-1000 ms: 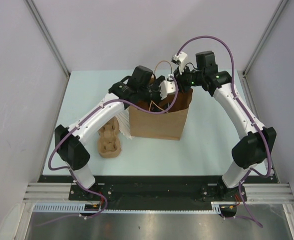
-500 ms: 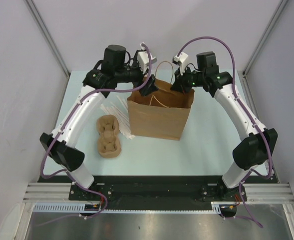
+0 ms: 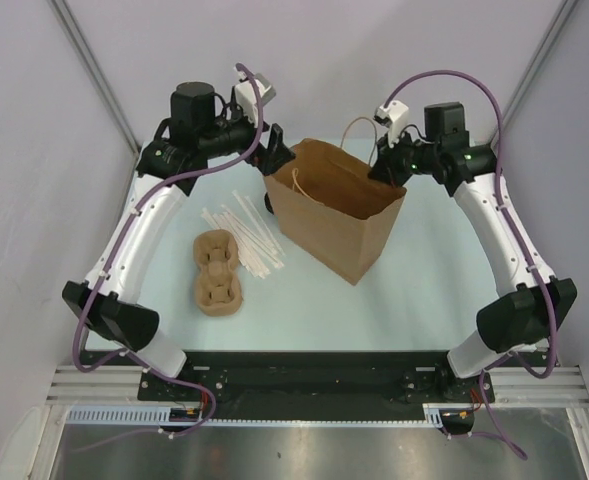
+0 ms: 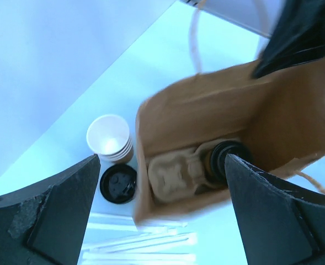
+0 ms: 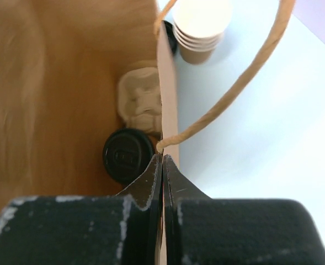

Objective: Pack the takeout coffee

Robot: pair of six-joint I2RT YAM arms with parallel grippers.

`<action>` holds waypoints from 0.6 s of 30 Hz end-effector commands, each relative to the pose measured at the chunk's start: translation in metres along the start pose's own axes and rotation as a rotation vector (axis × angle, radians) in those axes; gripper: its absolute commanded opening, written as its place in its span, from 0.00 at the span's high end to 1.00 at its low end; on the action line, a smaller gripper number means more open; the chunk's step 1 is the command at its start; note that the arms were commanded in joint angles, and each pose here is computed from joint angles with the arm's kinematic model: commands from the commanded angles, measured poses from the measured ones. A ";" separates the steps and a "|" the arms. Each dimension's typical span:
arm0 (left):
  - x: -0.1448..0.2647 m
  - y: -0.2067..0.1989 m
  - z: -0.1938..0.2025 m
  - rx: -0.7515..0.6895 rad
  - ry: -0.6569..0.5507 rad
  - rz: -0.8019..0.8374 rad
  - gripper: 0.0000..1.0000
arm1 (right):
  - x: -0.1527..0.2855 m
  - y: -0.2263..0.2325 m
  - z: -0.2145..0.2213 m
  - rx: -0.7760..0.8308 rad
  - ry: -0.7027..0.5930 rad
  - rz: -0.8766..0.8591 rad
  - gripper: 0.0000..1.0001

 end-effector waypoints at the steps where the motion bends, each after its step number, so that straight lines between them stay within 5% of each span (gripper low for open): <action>1: 0.009 0.023 0.000 0.073 -0.017 -0.124 0.01 | 0.031 -0.001 0.001 -0.032 -0.003 0.088 1.00; 18: -0.032 0.091 0.099 0.387 0.302 -0.495 0.01 | 0.083 0.000 0.023 -0.145 0.008 0.297 1.00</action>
Point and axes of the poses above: each gripper's point midway between its finger pads, its own x axis back along the fingers, its own y axis along the line the jaws close on, z = x × y, the point moved 6 cm from there along x, back along the fingers, and after that the axes turned 2 degrees about x, right-handed, at the moved point
